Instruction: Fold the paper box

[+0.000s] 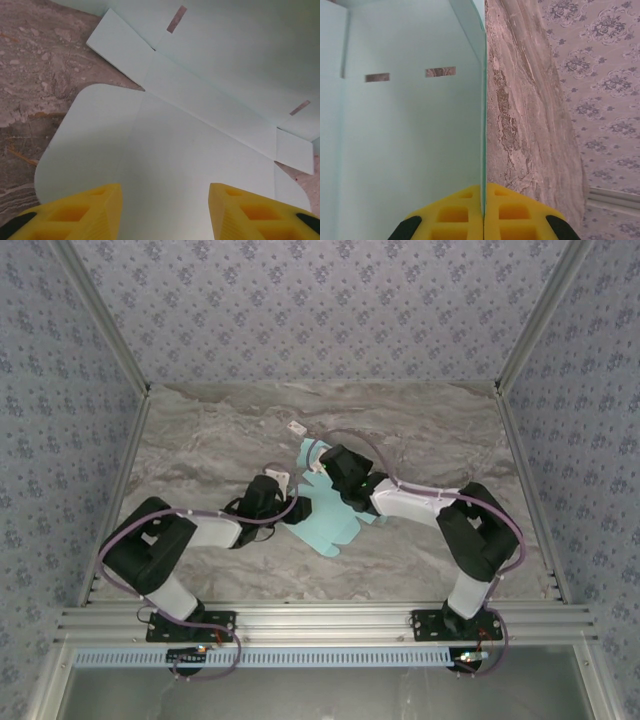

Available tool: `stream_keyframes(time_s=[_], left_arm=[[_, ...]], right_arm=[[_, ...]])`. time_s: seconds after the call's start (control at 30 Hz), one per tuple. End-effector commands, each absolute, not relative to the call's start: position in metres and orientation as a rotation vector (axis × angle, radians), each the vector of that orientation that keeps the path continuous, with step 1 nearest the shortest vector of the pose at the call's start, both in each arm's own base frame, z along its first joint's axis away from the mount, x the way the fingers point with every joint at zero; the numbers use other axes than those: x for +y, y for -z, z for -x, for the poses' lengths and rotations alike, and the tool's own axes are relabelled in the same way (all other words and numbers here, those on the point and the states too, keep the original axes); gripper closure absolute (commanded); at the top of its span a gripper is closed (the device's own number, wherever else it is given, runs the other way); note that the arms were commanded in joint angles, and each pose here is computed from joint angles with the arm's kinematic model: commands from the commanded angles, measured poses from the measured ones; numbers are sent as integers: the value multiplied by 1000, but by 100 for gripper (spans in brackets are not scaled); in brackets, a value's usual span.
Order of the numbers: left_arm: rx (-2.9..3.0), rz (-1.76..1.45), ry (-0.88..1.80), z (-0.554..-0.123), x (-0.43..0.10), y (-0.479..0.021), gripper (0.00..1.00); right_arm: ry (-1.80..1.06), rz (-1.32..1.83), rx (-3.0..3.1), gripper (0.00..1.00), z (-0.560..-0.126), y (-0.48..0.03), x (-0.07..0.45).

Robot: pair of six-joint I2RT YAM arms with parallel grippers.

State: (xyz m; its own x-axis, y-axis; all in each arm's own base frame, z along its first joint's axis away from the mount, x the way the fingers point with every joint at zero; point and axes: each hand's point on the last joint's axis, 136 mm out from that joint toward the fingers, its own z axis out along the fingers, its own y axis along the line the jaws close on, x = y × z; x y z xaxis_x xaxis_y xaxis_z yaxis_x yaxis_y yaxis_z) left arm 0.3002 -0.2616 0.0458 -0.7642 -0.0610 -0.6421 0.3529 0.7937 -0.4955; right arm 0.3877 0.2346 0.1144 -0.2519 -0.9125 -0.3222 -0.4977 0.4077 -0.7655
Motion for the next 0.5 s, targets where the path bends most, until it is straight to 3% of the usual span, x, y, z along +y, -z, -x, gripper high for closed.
stream_keyframes(time_s=[0.0, 0.47], left_arm=[[2337, -215, 796, -298, -258, -31, 52], [2345, -184, 822, -296, -258, -14, 52]], right_arm=[[799, 1244, 1839, 100, -388, -105, 232], [866, 1243, 1731, 100, -384, -105, 237]])
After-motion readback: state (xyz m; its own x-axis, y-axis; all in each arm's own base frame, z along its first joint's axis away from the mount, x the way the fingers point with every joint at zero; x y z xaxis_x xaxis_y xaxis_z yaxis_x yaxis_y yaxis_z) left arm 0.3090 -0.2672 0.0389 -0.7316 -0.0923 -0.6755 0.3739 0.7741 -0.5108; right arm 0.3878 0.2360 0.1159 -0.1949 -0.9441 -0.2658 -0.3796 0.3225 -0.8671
